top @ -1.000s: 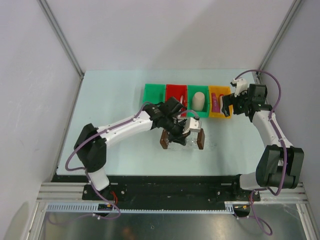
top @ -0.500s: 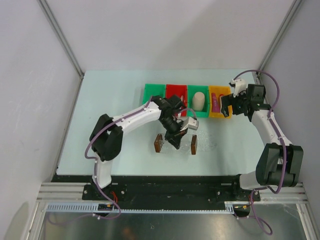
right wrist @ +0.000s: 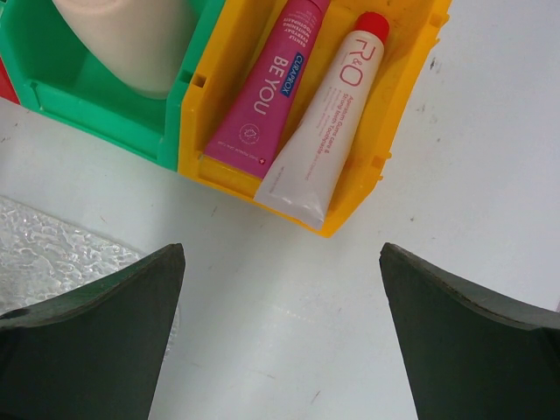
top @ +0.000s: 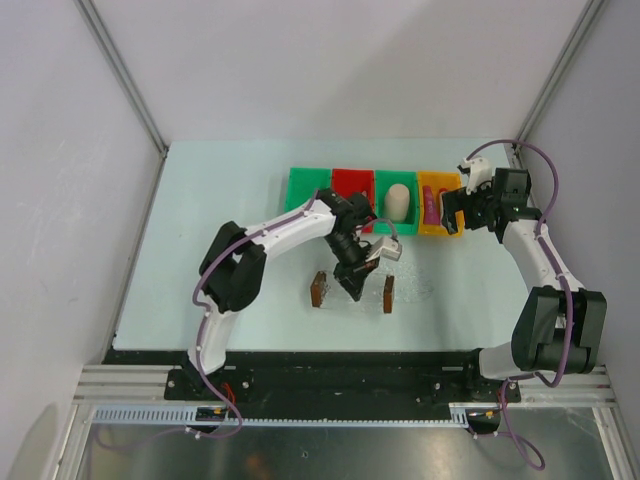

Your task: Prepare toiletry sets of a toothbrush and toothpaste on the tray

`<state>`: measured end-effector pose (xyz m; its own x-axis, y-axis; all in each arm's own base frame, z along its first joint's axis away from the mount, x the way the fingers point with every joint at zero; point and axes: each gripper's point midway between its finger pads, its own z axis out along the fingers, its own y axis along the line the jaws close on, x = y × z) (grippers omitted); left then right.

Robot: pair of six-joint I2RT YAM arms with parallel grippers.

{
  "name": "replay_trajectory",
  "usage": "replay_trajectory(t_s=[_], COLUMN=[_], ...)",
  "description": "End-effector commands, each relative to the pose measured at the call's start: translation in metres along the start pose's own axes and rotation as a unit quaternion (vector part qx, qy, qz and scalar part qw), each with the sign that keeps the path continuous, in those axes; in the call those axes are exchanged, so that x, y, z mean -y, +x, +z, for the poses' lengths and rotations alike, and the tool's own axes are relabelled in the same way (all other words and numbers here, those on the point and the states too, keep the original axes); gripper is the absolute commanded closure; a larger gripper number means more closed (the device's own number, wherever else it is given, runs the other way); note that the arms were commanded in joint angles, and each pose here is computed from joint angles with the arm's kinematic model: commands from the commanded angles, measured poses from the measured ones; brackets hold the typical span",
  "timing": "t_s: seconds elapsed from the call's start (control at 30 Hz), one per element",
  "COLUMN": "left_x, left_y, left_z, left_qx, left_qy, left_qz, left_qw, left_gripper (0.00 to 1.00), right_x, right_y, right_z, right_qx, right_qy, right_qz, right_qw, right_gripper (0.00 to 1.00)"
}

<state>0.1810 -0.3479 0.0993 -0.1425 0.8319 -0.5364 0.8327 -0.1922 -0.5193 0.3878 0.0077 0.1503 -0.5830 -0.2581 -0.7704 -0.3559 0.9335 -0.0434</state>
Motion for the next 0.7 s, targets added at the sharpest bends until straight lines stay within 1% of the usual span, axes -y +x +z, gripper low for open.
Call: replay_trajectory(t_s=[0.0, 0.37, 0.47, 0.53, 0.6, 0.63, 0.67], left_x=[0.006, -0.014, -0.016, -0.017, -0.019, -0.020, -0.021], left_y=[-0.027, -0.022, -0.021, -0.020, -0.018, -0.017, -0.017], left_z=[-0.012, -0.002, -0.001, 0.000, 0.001, 0.002, 0.002], left_qx=[0.035, 0.018, 0.016, 0.014, 0.010, 0.010, 0.010], left_qy=[0.010, 0.008, 0.009, 0.010, 0.009, 0.008, 0.008], left_qz=[0.028, 0.008, 0.004, 0.002, -0.001, 0.000, -0.002], left_qw=[0.999, 1.000, 1.000, 1.000, 1.000, 1.000, 1.000], left_gripper=[1.00, 1.00, 0.94, 0.86, 0.75, 0.73, 0.68], right_x=[0.005, 0.005, 0.005, 0.005, 0.004, 0.004, 0.004], right_y=[-0.017, -0.017, -0.017, -0.017, -0.017, -0.016, -0.017], right_z=[-0.002, -0.002, -0.003, -0.002, -0.002, -0.002, -0.002], right_qx=[0.015, 0.015, 0.016, 0.015, 0.015, 0.015, 0.015], right_qy=[0.006, 0.006, 0.007, 0.006, 0.006, 0.006, 0.006], right_qz=[-0.014, -0.015, -0.016, -0.015, -0.015, -0.015, -0.016], right_qw=[1.000, 1.000, 1.000, 1.000, 1.000, 1.000, 1.000], right_gripper=[0.00, 0.00, 0.00, 0.00, 0.00, 0.00, 0.00])
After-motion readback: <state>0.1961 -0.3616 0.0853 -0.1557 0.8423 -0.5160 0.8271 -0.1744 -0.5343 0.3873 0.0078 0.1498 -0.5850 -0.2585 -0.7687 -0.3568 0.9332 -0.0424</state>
